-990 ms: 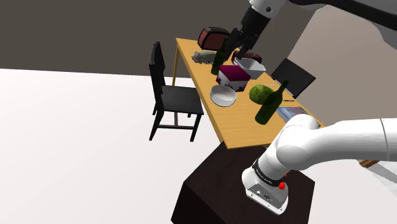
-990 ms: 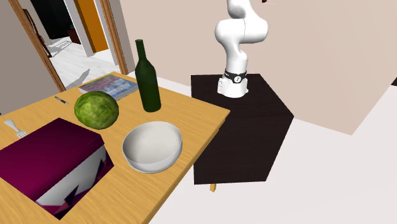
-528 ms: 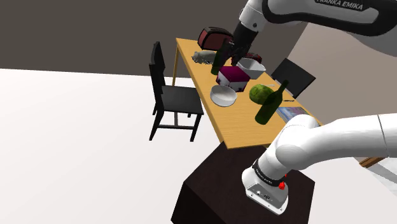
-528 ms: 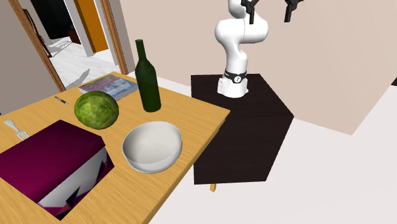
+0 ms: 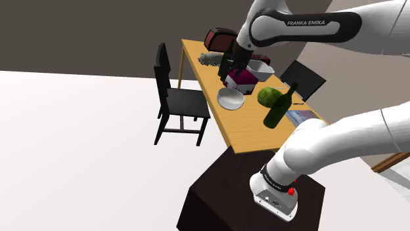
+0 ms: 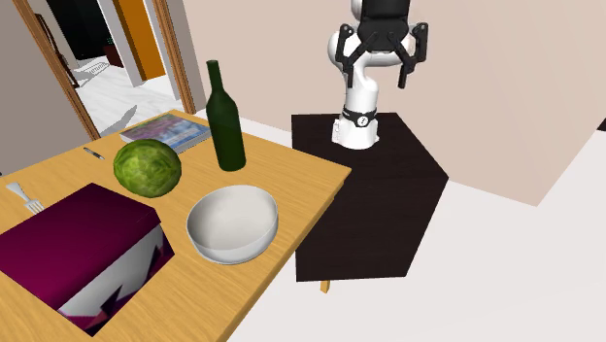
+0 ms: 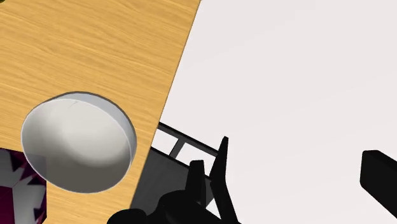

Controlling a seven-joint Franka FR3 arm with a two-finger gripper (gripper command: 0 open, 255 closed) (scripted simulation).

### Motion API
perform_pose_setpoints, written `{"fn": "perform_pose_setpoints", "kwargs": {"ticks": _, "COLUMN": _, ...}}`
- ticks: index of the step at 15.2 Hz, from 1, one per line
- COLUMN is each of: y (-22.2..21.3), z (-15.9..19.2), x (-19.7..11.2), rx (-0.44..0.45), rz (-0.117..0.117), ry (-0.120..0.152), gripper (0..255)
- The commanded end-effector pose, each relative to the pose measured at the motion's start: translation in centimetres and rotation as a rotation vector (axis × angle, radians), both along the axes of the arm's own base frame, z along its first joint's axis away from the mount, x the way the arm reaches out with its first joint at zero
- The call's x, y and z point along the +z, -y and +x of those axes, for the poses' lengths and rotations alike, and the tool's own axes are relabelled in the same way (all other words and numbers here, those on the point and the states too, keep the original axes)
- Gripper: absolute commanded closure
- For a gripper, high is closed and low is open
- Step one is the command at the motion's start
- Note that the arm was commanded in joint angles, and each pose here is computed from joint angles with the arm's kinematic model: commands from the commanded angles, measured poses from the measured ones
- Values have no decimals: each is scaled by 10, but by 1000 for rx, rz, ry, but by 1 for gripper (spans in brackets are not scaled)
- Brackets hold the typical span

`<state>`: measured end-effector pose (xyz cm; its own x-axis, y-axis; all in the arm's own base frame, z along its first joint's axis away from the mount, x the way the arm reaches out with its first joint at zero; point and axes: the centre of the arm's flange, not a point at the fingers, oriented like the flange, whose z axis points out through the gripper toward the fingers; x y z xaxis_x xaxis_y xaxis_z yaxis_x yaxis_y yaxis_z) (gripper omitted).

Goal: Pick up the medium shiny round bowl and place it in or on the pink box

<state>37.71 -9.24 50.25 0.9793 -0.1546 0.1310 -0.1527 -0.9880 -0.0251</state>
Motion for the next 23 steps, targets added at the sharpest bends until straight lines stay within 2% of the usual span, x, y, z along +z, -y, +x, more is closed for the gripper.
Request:
{"fn": "perform_pose_setpoints", "kwargs": {"ticks": 1, "y": 13, "z": 12, "x": -18, "rx": -3, "rz": -10, "ry": -8, "gripper": 0}}
{"fn": "perform_pose_setpoints", "kwargs": {"ticks": 23, "y": 177, "z": 104, "x": -233, "rx": -46, "rz": -110, "ry": -113, "gripper": 0}}
